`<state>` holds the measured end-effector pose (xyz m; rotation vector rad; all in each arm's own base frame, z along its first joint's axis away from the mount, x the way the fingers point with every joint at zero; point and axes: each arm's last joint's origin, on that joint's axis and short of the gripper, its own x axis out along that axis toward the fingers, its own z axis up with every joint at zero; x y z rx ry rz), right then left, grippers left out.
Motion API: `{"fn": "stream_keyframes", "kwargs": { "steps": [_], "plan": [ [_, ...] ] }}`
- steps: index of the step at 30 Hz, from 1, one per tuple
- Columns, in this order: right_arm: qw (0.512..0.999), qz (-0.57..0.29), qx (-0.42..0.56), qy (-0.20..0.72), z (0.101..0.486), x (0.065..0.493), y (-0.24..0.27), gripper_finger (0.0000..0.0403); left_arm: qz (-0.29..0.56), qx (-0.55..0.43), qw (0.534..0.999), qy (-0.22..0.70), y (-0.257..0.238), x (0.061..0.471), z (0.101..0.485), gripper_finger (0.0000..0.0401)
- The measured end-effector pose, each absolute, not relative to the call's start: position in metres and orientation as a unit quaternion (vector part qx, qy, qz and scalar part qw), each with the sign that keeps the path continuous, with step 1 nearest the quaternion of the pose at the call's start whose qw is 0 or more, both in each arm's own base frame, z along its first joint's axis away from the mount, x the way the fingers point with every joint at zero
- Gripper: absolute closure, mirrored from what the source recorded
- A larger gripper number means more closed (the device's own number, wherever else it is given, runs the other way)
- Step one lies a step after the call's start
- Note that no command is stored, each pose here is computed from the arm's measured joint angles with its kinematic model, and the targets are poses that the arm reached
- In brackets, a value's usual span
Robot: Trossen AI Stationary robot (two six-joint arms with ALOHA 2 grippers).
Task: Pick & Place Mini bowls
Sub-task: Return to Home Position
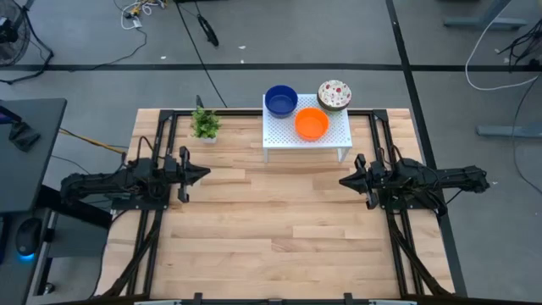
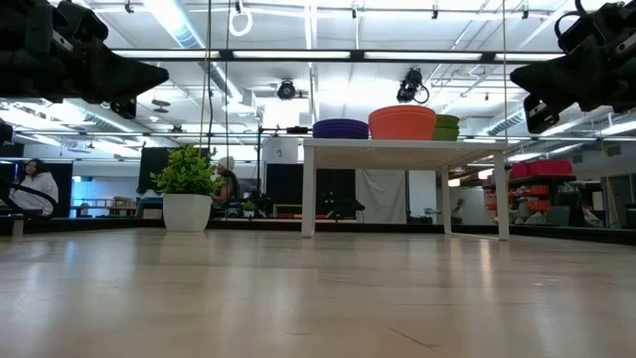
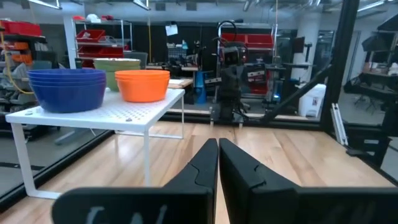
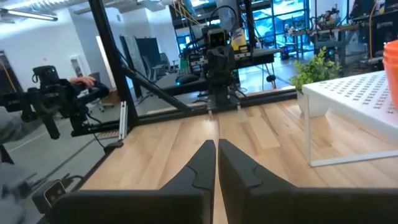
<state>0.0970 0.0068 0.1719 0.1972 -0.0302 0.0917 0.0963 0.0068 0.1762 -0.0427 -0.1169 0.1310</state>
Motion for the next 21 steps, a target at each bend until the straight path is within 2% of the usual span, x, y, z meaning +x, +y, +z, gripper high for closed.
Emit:
{"fn": "stream_keyframes", "kwargs": {
  "steps": [21],
  "plan": [
    [0.994,0.046,0.098,-0.014,0.1717,0.0971,0.0068,0.038,0.082,-0.015,0.995,-0.053,0.01,0.0965,0.1754,0.0383]
  ]
}}
